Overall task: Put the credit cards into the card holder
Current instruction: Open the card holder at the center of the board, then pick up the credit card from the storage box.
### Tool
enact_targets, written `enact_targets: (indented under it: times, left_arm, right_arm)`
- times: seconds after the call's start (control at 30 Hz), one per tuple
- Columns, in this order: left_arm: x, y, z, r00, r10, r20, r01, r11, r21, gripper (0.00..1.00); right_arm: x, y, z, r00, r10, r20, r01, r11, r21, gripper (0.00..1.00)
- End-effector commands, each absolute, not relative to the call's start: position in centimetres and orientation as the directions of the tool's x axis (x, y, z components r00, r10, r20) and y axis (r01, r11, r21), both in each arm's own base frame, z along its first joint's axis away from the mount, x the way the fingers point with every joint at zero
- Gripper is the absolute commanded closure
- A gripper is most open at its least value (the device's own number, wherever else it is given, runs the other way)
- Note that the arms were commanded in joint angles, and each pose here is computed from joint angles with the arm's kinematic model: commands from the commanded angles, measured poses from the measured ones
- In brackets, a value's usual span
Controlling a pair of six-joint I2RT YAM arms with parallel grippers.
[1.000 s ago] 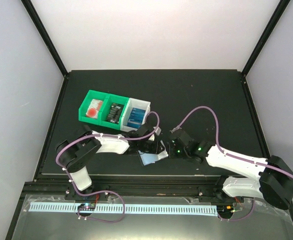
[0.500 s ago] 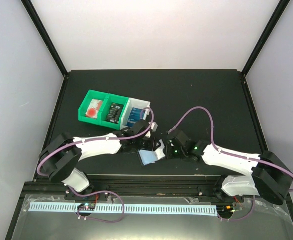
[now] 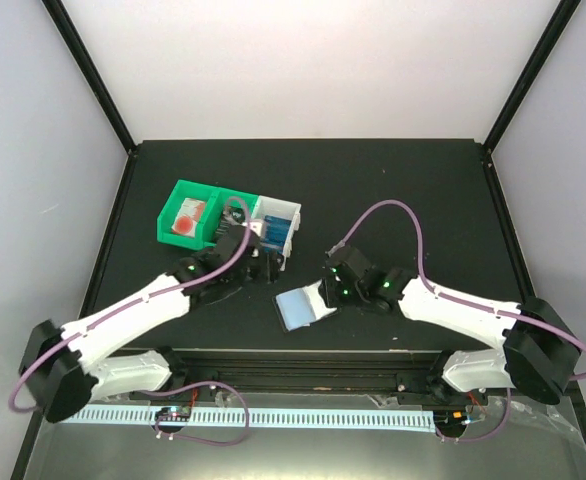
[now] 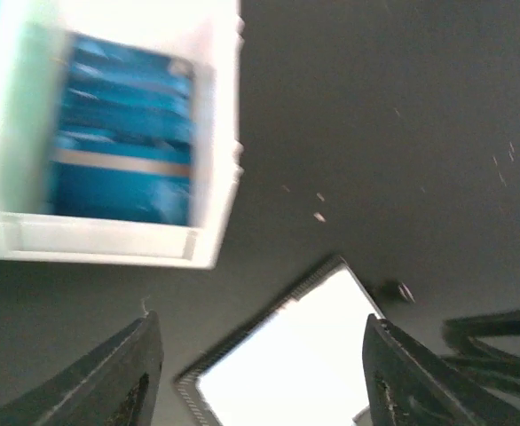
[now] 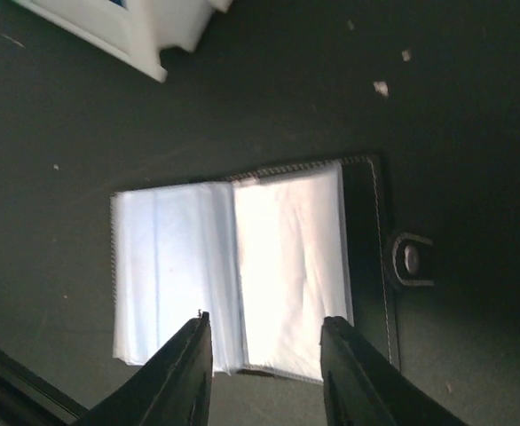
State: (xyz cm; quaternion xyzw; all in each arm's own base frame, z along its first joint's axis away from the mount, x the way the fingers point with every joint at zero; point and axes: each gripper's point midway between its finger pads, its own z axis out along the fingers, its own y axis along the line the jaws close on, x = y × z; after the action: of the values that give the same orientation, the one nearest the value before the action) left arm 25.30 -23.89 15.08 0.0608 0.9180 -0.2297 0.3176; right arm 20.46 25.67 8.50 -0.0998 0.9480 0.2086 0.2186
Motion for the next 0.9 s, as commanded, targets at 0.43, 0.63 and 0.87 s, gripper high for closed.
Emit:
enact_targets:
  times: [0.43, 0.63, 0.87]
  left_arm:
    - [25.7, -10.4, 13.8, -0.741, -0.372, -0.559, -0.104, 0.887, -0.451, 0.15]
    - [27.0, -8.4, 12.0, -0.723, -0.492, -0.484, -0.217, 0.828, -0.518, 0.21]
    - [28.1, -8.0, 10.9, -0.75, -0.572, -0.332, -0.318, 0.752, -0.578, 0.29]
  right_arm:
    - [26.7, 34.7, 15.5, -0.714, -0.357, -0.602, -0.587, 0.775, 0.237, 0.47]
    - [28.9, 38.2, 14.6, -0.668, -0.468, -0.579, -0.667, 0.722, 0.185, 0.45]
    - [30.8, 39.1, 11.8, -0.716, -0.522, -0.463, -0.635, 0.763, 0.12, 0.5]
